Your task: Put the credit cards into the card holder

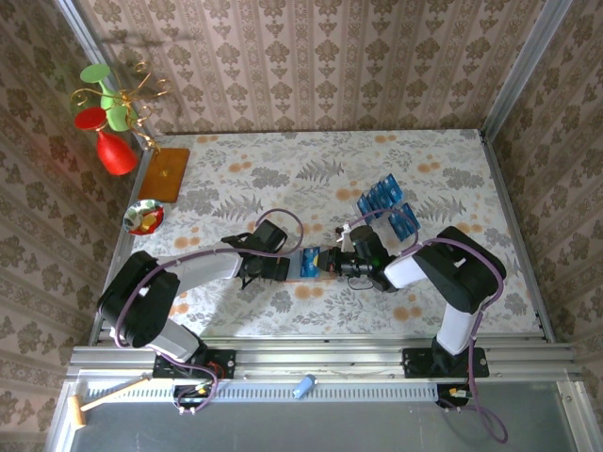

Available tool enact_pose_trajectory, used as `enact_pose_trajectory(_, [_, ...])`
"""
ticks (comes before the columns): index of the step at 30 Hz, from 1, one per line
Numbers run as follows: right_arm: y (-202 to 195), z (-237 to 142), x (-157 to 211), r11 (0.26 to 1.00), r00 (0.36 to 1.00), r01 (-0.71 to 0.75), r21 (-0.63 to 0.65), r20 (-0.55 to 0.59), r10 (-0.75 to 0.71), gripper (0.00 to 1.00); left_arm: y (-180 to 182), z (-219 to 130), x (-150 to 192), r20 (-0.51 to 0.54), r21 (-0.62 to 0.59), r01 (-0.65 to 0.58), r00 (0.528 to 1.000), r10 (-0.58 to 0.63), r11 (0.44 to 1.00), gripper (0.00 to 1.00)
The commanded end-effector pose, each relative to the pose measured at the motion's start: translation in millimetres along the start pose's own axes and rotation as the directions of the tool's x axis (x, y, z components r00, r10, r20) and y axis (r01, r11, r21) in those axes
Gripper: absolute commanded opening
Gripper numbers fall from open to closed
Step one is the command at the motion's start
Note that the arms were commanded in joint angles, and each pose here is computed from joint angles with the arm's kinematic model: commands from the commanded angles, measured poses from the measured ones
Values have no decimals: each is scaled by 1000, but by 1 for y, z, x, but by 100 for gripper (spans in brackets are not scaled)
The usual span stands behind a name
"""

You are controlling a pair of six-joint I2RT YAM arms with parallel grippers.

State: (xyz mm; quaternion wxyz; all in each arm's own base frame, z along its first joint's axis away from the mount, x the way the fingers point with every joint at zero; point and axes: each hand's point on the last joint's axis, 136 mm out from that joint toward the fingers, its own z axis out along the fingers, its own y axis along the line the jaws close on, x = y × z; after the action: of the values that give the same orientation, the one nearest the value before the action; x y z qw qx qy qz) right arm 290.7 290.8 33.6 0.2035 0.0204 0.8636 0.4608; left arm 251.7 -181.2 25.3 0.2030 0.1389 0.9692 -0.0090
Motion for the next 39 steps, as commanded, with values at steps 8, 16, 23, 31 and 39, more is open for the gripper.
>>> enact_pose_trajectory(8, [-8,9,9,1000,999,-1,16,-43,1,0,4,-2,9,-22,-23,3,1000,-4,1000,100])
enact_pose_trajectory(16, [-8,10,12,1000,998,5,14,-58,-4,0,4,-2,9,-21,-21,5,1000,-5,1000,100])
enact_pose_trajectory(23, [-11,8,17,1000,997,6,21,-73,-4,0,4,-1,9,-21,-23,4,1000,-5,1000,100])
enact_pose_trajectory(31, [-17,4,23,999,997,2,36,-82,1,0,3,-1,9,-23,-23,3,1000,-4,1000,100])
enact_pose_trajectory(39, [-21,2,28,999,995,-2,42,-95,6,0,3,0,10,-24,-24,2,1000,-3,1000,100])
